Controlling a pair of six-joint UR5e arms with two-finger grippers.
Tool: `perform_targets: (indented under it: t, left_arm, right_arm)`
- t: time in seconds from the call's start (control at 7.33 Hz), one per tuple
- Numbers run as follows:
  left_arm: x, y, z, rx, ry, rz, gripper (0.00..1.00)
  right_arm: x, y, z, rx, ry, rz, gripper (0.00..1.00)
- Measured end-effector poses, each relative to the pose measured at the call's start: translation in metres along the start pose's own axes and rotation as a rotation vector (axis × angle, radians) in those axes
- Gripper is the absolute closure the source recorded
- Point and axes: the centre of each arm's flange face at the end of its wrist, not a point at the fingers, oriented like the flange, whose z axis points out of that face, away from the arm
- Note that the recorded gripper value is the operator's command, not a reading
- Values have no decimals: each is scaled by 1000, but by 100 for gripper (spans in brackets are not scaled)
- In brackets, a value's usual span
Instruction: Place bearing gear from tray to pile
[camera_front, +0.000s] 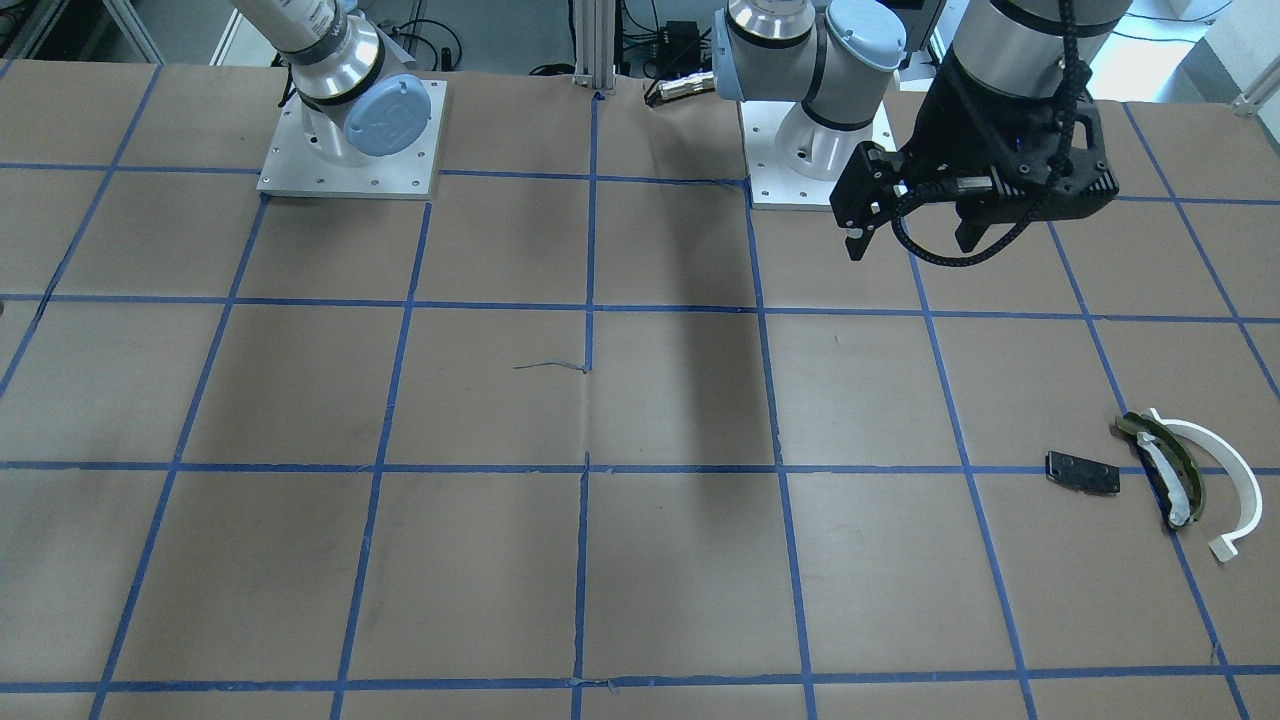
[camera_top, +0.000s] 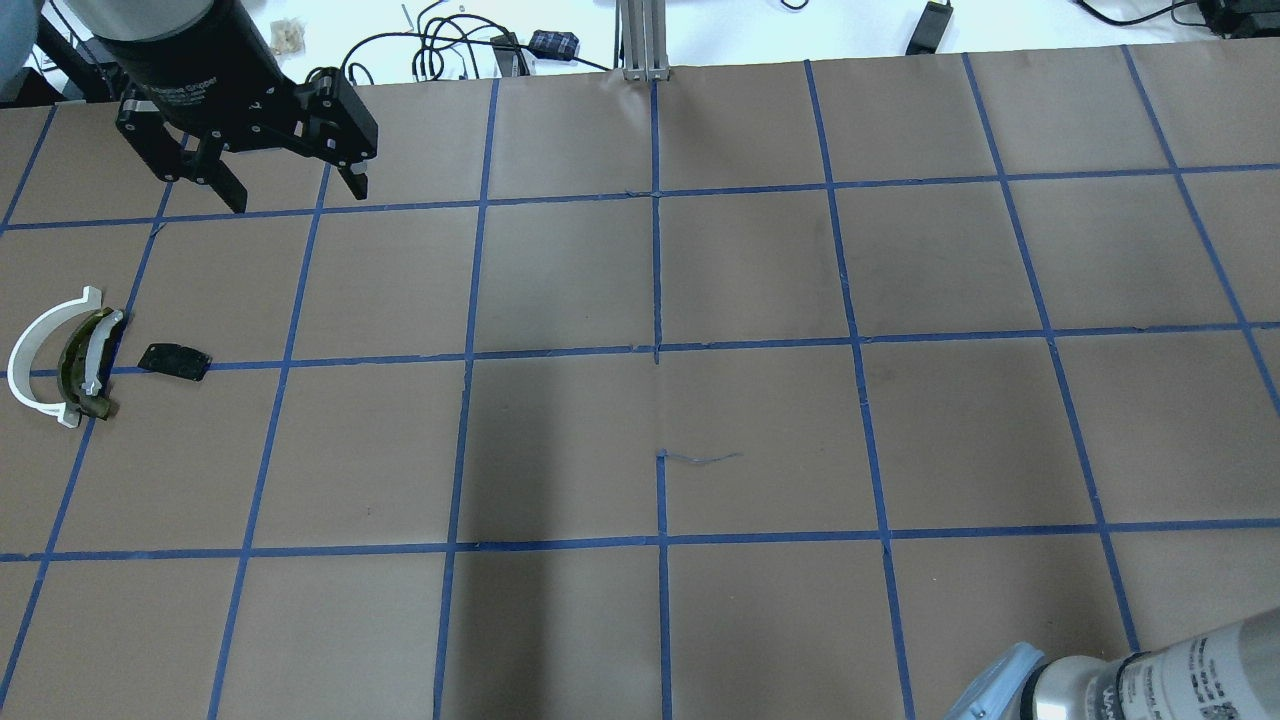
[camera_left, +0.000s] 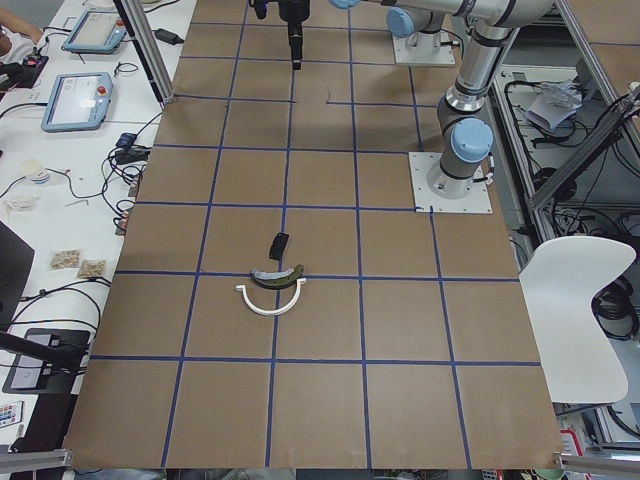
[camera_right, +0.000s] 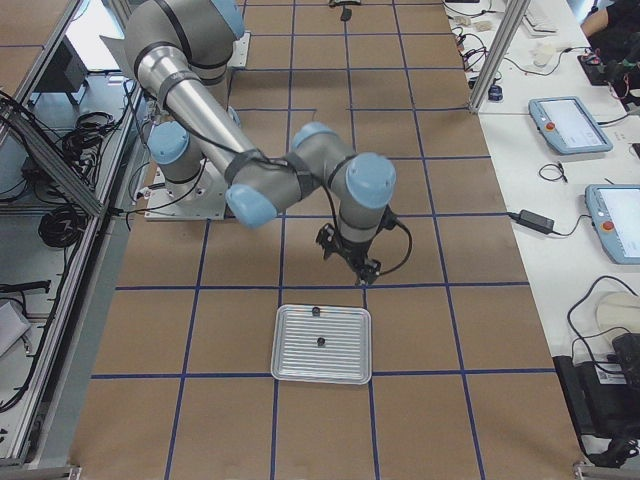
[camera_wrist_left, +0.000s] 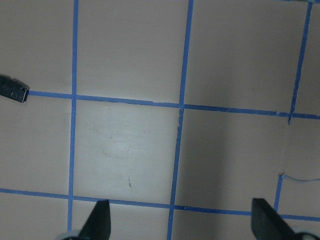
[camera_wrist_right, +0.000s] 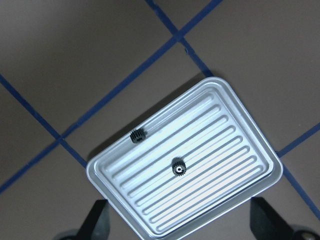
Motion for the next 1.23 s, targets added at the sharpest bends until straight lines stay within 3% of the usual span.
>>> perform_targets:
  t: [0.27,0.55,0.68,0.82,0.95,1.23]
  left_arm:
    - [0,3,4,12,1,1,0]
    - [0,4,6,25,2,2,0]
    - [0,4,6,29,3,3,0]
    - [1,4,7,31,3,4,0]
    - [1,4,7,31,3,5,0]
    - [1,4,8,30,3,5,0]
  right_arm:
    - [15,52,78,27,-46,-91,0]
    - [9,71,119,48,-41,-134,4]
    - [6,72,131,54,-6,-119,4]
    - [3,69,140,68,14,-52,4]
    - [-1,64,149,83,12,29,4]
    - [-1,56,163,130,22,89,7]
